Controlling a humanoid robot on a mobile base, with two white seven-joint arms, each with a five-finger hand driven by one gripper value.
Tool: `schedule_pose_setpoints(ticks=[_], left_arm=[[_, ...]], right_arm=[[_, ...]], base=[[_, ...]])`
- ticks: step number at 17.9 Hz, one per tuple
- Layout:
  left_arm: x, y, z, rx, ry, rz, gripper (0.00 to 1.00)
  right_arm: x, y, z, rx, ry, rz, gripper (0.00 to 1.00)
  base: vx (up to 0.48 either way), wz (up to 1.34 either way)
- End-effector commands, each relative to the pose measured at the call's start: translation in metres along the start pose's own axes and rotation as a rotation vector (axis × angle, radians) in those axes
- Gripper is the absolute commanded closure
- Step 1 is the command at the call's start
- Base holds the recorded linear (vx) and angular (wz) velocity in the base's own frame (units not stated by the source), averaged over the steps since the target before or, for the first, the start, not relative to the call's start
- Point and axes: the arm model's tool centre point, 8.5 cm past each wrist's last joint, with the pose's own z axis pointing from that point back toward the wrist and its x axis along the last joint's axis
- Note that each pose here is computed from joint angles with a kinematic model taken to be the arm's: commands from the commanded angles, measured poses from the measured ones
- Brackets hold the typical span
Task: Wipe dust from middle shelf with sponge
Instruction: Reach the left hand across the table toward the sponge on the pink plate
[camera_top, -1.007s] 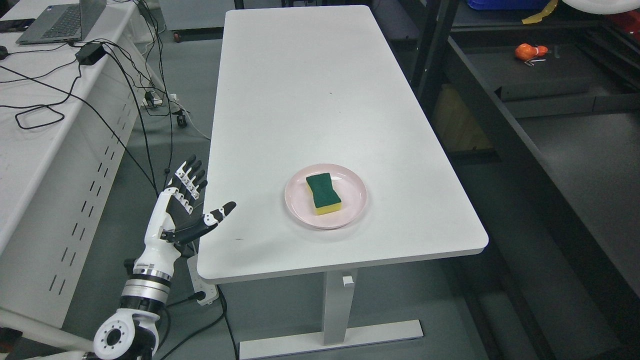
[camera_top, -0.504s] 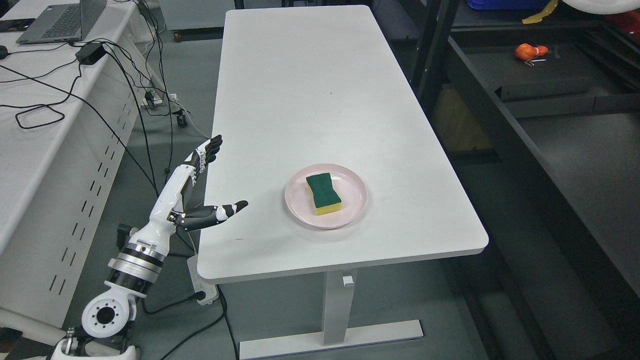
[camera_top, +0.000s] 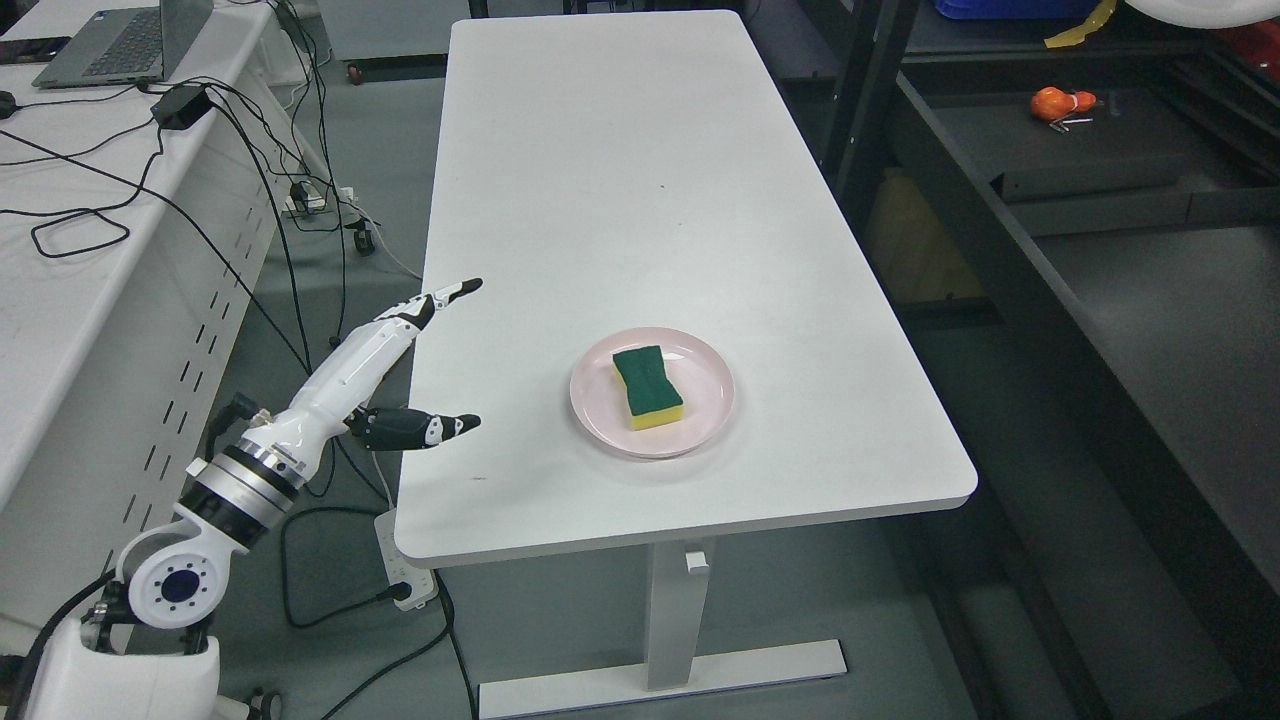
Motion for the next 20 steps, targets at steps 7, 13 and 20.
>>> schedule_pose_setpoints(ticks=[7,13,20], left_arm=[[-0.02,0.003,-0.085,-0.365,0.061,-0.547,0.02],[0.051,-0.053,-0.134,-0.436,-0.108,-0.609,0.02],[0.117,-0.104,-0.157,-0.521,-0.293,-0.688,0.02]], right_arm=[[0.01,-0.01,0.0,-0.015,-0.023,-0.003,0.0],[0.01,-0.01,0.0,-0.015,-0.023,-0.003,0.0],[0.01,-0.01,0.0,-0.015,-0.023,-0.003,0.0]], base=[[0.0,0.0],[0.0,0.0],[0.0,0.0]])
